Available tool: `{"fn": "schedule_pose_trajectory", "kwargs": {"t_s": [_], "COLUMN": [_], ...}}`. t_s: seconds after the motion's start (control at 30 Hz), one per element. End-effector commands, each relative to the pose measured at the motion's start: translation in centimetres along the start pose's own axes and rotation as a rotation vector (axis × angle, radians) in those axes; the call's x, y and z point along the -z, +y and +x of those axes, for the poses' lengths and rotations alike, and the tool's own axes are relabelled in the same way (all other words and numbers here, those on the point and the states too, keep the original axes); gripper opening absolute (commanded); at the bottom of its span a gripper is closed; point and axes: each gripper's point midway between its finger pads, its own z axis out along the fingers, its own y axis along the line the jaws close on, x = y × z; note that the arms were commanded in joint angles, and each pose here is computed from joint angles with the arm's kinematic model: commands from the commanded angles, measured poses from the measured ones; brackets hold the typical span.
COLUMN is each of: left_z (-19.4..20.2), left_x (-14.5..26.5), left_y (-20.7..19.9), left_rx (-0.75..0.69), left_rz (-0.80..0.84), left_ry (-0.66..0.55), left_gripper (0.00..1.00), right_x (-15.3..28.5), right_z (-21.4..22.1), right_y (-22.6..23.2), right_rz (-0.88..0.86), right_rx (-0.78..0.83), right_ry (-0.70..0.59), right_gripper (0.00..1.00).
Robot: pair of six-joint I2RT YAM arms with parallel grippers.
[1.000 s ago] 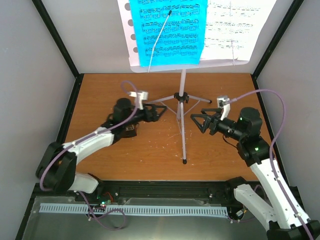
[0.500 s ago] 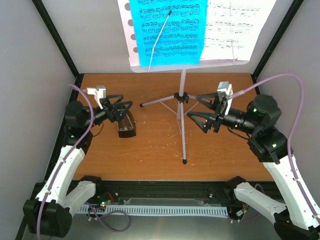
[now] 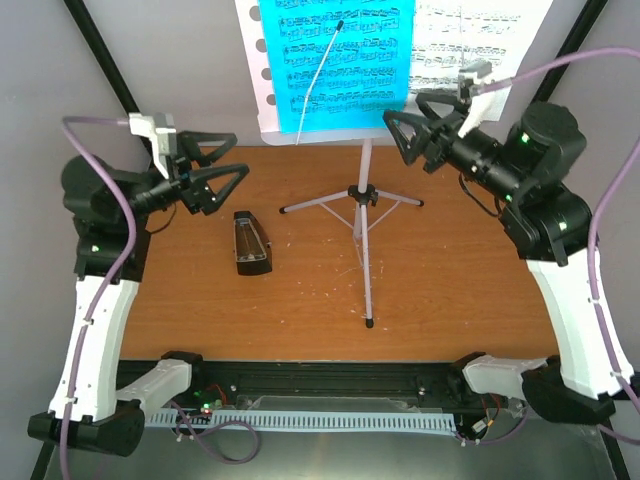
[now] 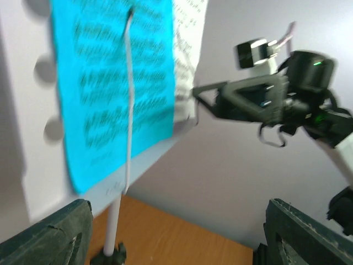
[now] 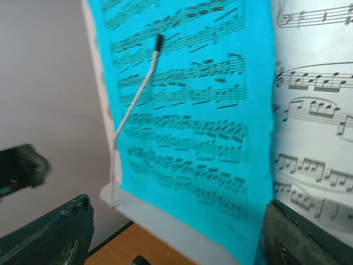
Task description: Pack up the instrument practice props
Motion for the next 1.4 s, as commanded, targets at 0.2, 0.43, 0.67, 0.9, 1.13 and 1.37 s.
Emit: {"fn": "schedule_pose_trajectory", "kwargs": {"t_s": [0.2,0.43,0.67,0.9,1.13,1.37], "left_z": [-3.8,-4.2,-5.0,-5.8,-5.7,-5.5], "left_x": [-4.2,-8.1,-10.7,-12.0,-13.7,-15.1], "left_y": [-0.9,0.3,0.3,0.6,1.7,1.3], "left_rx": [0.011,0.014,0.002,0.002,0.025,0.020], "left_rz": [0.094,0.071,0.109,0.119,0.116,0.134], "left_ry": [0.063,0.077,0.071,0.061,0.073,0.075], "left_gripper": [0.79,0.70,0.57,0.53,0.44,0.32], "right_x": [-3.0,-4.1,-5.7,-6.7,-7.3,-7.3], "right_z": [-0.8,-1.3,-1.9,-2.5,-2.7,-2.7], "right_y": [-3.2,-2.4,-1.8,-1.5,-1.3,-1.2], "right_rz": [0.136,0.071,0.006,-0.034,-0.056,-0.063], "right_rx": [-0.019,-0.008,-0.007,-0.011,-0.007,0.000], "right_ry": [0.043,0.017,0.005,-0.016,-0.024,-0.026], "right_gripper": [0.77,0.66,0.54,0.42,0.36,0.30]}}
